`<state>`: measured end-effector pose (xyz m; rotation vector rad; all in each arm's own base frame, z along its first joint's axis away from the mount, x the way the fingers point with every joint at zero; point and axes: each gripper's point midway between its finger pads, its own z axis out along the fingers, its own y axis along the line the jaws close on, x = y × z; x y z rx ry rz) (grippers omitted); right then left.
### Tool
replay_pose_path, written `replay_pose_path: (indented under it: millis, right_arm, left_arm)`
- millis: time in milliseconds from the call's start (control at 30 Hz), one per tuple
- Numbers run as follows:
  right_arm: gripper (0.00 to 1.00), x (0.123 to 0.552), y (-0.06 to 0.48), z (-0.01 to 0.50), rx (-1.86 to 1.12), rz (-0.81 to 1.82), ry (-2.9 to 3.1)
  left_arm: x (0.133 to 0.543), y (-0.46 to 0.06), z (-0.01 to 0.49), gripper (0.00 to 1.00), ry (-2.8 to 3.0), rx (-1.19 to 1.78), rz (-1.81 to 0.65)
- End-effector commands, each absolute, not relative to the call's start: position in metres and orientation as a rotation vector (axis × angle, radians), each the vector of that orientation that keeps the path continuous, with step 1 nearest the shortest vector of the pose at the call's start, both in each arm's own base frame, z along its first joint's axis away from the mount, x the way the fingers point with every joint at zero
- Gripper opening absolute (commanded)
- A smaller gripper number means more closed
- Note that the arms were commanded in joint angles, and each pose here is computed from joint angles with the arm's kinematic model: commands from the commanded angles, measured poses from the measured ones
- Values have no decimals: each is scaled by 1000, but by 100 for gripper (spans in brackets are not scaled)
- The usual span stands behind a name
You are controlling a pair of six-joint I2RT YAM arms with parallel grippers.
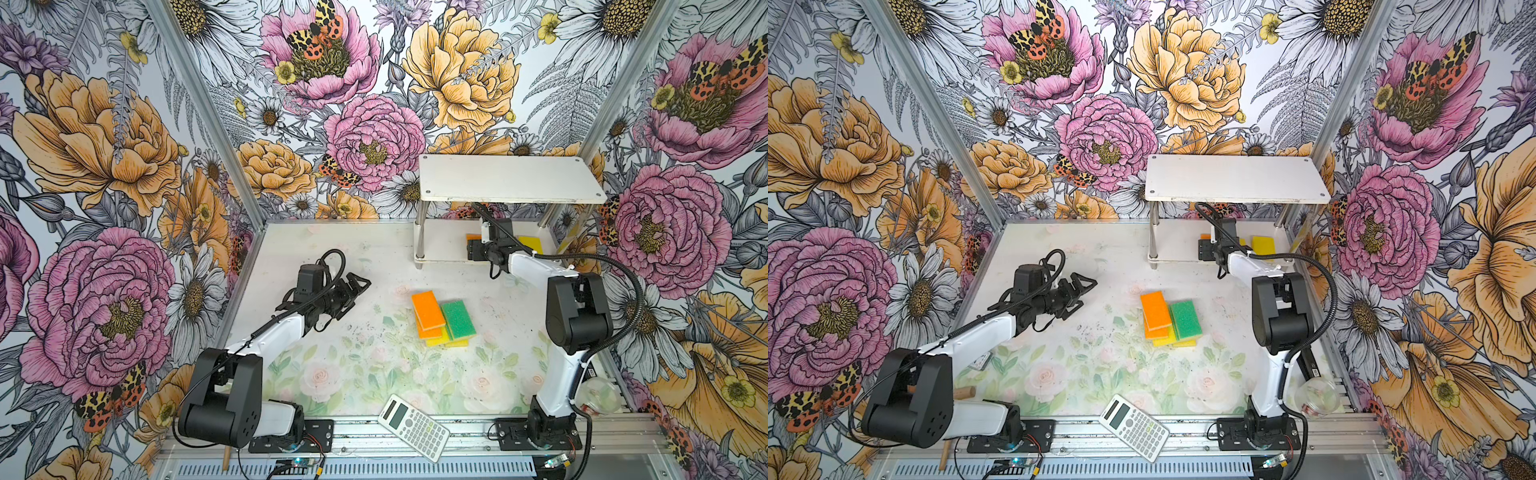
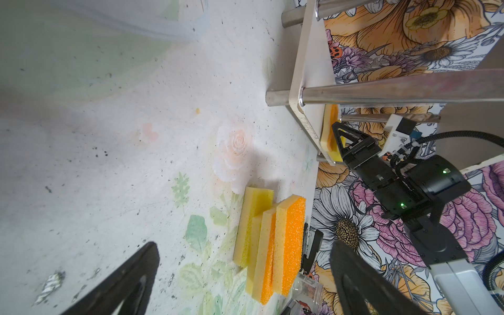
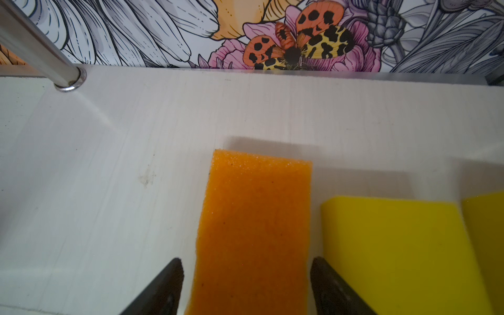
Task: Arrange cleaning sponges on a shelf
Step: Place the cleaning sponge at the shelf.
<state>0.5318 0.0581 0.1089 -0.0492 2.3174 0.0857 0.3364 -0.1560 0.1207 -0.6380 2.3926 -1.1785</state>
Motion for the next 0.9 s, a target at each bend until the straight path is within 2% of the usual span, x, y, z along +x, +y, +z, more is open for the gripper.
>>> replay_pose_path:
  millis: [0, 667, 867]
  right_arm:
    - [76, 540, 57, 119, -58, 83, 2285]
    - [80, 513, 62, 155, -70, 132, 2224]
    - [80, 487, 87, 163, -117, 337, 2236]
  left_arm:
    - [335, -151, 123, 99, 2375, -614, -1162]
    - [336, -150, 126, 99, 2364, -621, -1168]
    - [336, -151, 129, 99, 2367, -616, -1174]
